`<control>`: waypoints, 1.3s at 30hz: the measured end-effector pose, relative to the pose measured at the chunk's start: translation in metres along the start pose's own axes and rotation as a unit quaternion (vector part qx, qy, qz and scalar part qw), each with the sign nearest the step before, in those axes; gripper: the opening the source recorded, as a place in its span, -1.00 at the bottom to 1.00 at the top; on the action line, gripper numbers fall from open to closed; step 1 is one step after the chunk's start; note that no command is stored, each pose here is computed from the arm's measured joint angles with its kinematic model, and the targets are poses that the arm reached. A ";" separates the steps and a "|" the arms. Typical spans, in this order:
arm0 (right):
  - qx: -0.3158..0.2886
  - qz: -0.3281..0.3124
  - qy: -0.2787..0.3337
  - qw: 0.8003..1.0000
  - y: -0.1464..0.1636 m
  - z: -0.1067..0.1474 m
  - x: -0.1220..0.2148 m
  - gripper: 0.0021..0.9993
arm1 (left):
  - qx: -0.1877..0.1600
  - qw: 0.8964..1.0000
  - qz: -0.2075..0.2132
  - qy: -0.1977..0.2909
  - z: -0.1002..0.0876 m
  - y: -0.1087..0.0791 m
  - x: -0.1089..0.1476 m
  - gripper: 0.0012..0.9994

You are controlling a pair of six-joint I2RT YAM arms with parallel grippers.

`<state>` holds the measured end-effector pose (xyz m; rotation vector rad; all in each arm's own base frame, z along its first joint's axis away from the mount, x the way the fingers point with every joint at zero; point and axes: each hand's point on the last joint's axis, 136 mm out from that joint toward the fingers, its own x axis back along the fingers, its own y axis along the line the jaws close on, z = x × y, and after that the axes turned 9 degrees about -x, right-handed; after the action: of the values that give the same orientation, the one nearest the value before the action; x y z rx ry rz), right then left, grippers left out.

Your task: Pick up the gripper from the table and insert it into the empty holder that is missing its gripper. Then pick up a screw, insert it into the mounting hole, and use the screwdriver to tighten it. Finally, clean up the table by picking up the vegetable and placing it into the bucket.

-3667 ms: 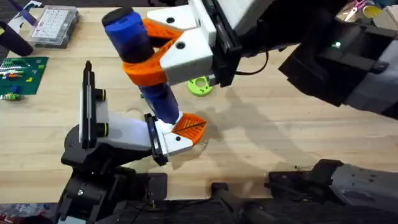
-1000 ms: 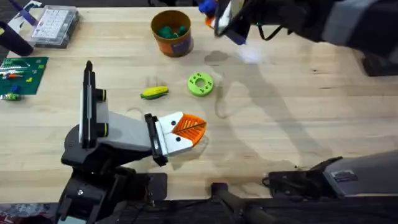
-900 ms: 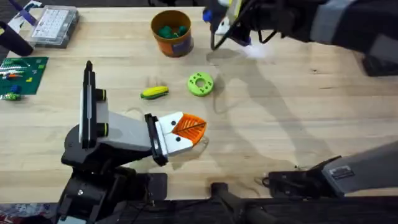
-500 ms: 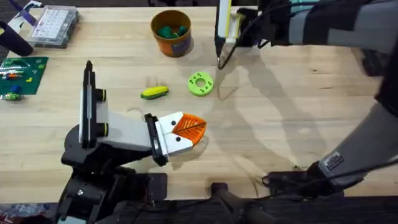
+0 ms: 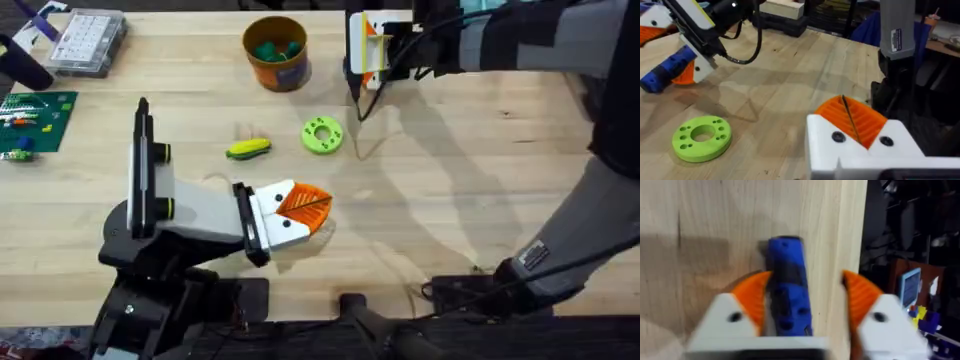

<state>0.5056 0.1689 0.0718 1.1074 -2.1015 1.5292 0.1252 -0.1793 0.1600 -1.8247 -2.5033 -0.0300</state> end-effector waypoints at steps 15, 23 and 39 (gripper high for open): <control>-0.001 0.008 0.002 1.000 -0.006 0.005 0.001 0.99 | 0.000 1.000 0.000 0.000 0.000 0.000 0.000 -0.97; -0.001 0.010 0.002 1.000 -0.007 0.004 0.001 0.99 | -0.001 1.000 0.000 0.000 0.000 0.000 0.000 0.08; -0.014 -0.033 0.017 0.999 0.011 0.012 0.003 0.98 | 0.000 1.000 0.000 0.000 0.000 0.000 0.000 0.97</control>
<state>0.4974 0.1578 0.0618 1.1217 -2.0365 1.4749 0.1252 -0.1793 0.1600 -1.8244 -2.5036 -0.0301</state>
